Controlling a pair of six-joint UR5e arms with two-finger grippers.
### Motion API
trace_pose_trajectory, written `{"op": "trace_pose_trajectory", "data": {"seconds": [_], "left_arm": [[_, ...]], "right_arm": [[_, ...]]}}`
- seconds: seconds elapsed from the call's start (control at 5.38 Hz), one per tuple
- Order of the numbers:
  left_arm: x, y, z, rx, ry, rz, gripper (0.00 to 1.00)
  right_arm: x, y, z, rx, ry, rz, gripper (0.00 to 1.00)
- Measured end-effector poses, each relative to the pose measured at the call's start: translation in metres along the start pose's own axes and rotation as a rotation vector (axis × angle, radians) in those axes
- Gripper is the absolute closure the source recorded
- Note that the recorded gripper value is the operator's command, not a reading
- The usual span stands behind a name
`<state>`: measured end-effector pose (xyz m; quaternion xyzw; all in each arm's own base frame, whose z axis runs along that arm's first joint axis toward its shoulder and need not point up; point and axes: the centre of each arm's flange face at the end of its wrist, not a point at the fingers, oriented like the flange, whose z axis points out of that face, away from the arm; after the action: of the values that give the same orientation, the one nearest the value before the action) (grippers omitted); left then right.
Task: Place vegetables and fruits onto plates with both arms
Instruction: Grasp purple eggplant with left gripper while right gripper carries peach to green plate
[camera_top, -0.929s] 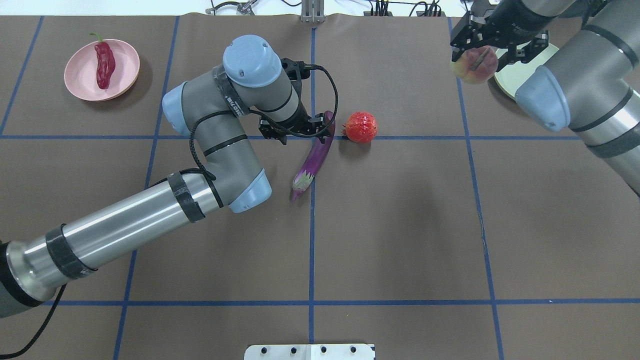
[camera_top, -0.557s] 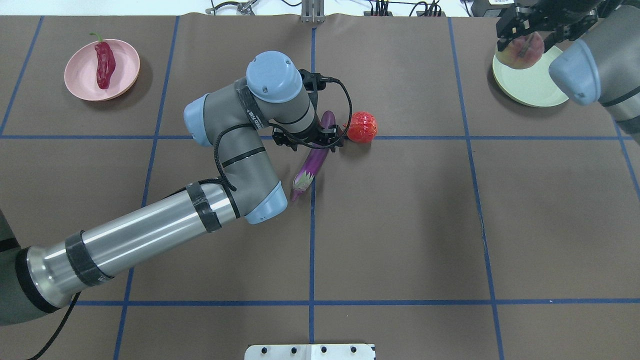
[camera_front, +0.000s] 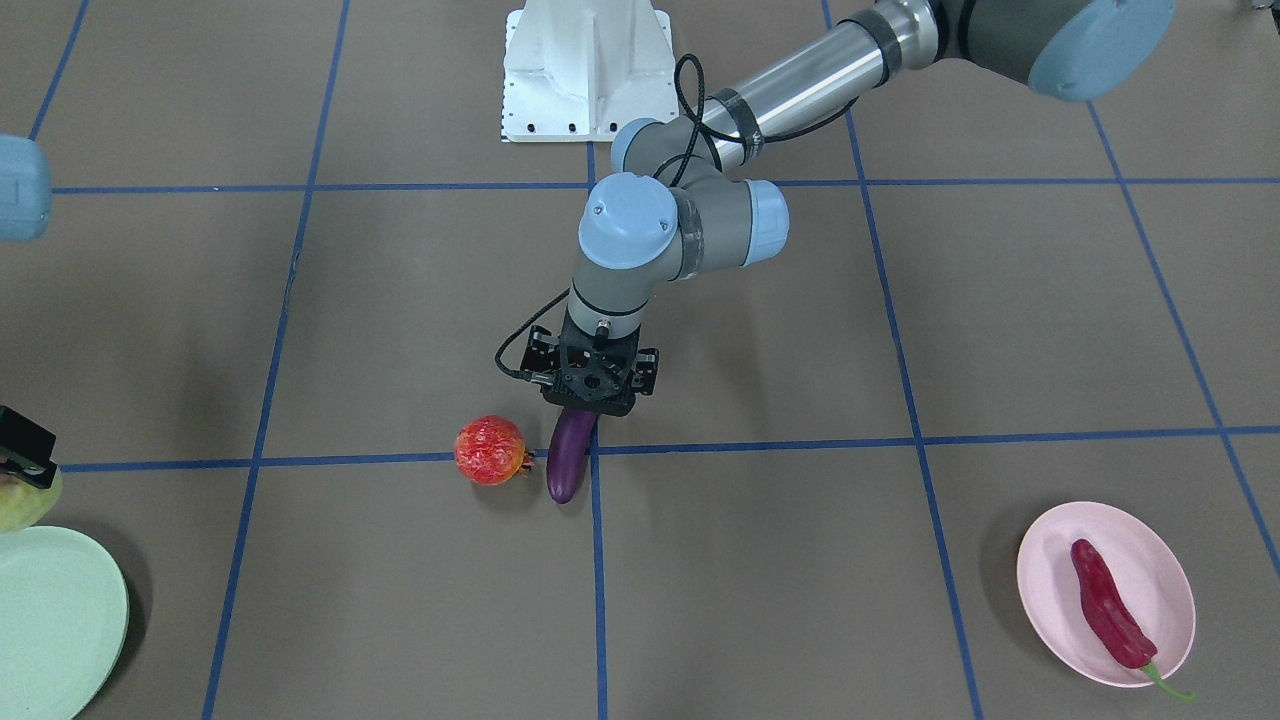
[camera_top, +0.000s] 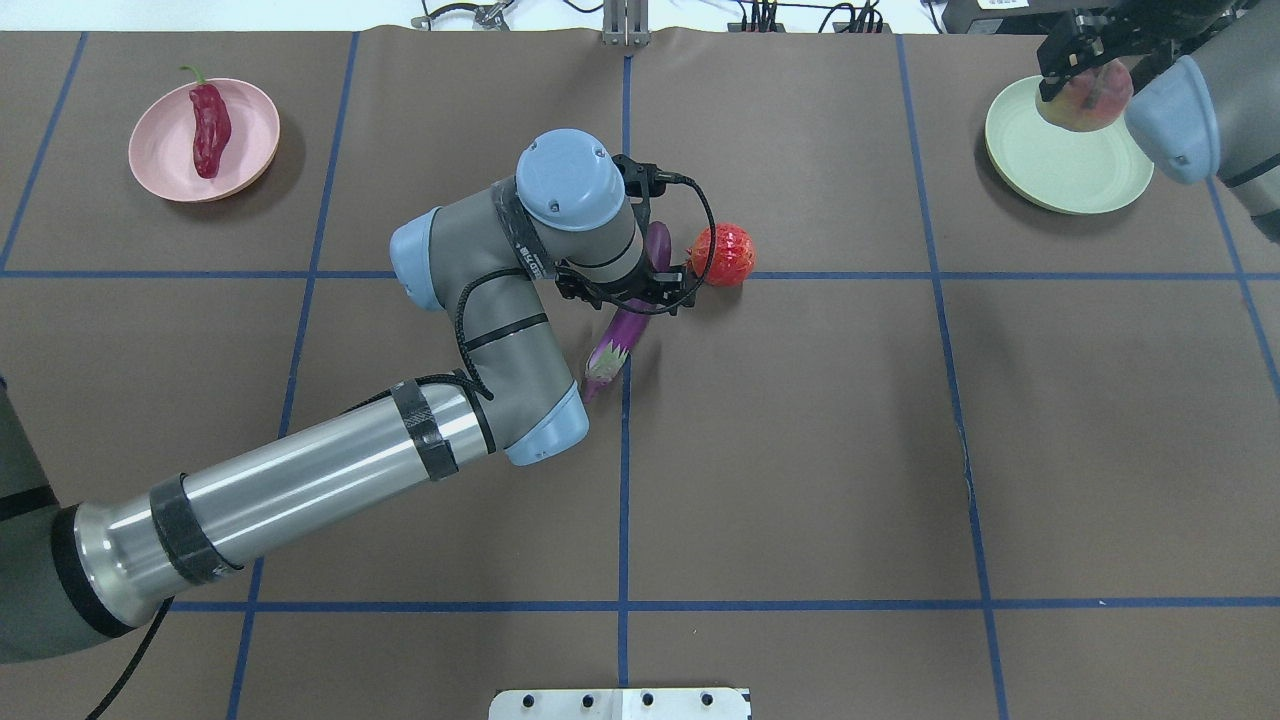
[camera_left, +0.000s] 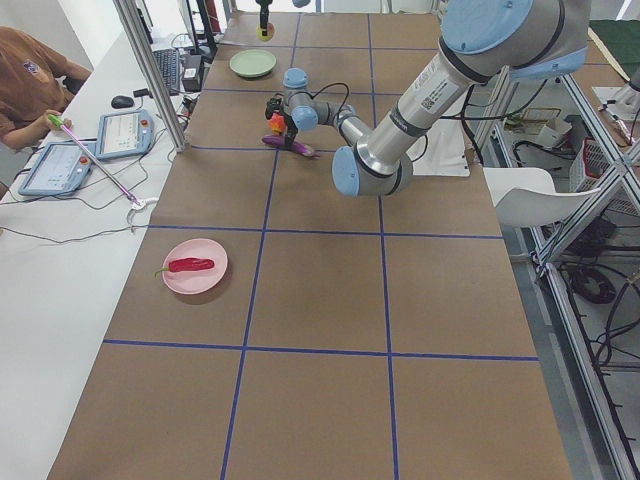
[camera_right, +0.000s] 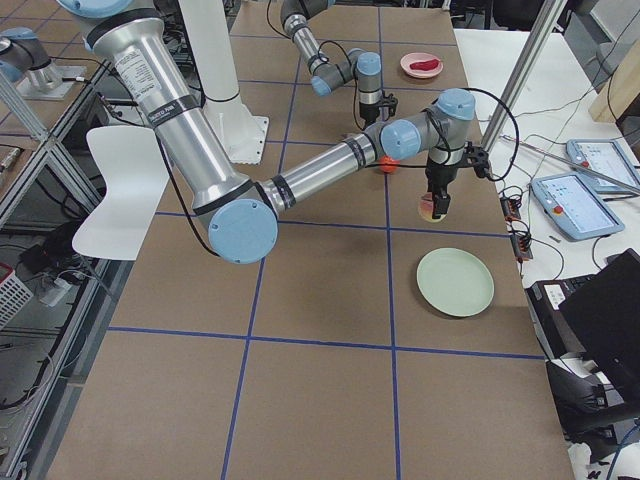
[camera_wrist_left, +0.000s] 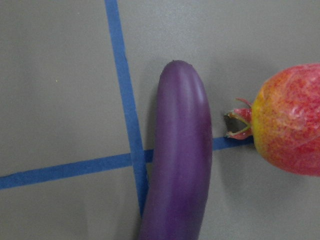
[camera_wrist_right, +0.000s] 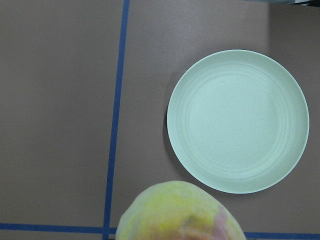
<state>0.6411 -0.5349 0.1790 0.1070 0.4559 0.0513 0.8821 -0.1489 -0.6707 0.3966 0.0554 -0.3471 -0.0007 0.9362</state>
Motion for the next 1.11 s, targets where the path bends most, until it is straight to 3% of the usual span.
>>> {"op": "trace_pose_trajectory", "data": {"seconds": [0.19,0.56,0.74,0.93,1.11], "left_arm": [[0.0,0.001,0.003,-0.001,-0.006,0.002,0.13],[0.004,0.008,0.01,-0.009,-0.018,0.004,0.38],[0.007,0.014,0.015,-0.007,-0.024,0.005,0.93],[0.01,0.016,0.015,-0.002,-0.025,0.004,1.0],[0.009,0.009,0.007,0.012,-0.021,-0.001,1.0]], "right_arm": [[0.021,-0.006,0.021,0.009,-0.001,-0.005,1.0],[0.055,-0.016,0.049,0.012,0.003,-0.018,1.0],[0.061,-0.017,0.053,0.007,0.006,-0.017,1.0],[0.067,-0.018,0.058,0.0,0.011,-0.015,1.0],[0.071,-0.019,0.063,-0.007,0.017,-0.012,1.0]]}}
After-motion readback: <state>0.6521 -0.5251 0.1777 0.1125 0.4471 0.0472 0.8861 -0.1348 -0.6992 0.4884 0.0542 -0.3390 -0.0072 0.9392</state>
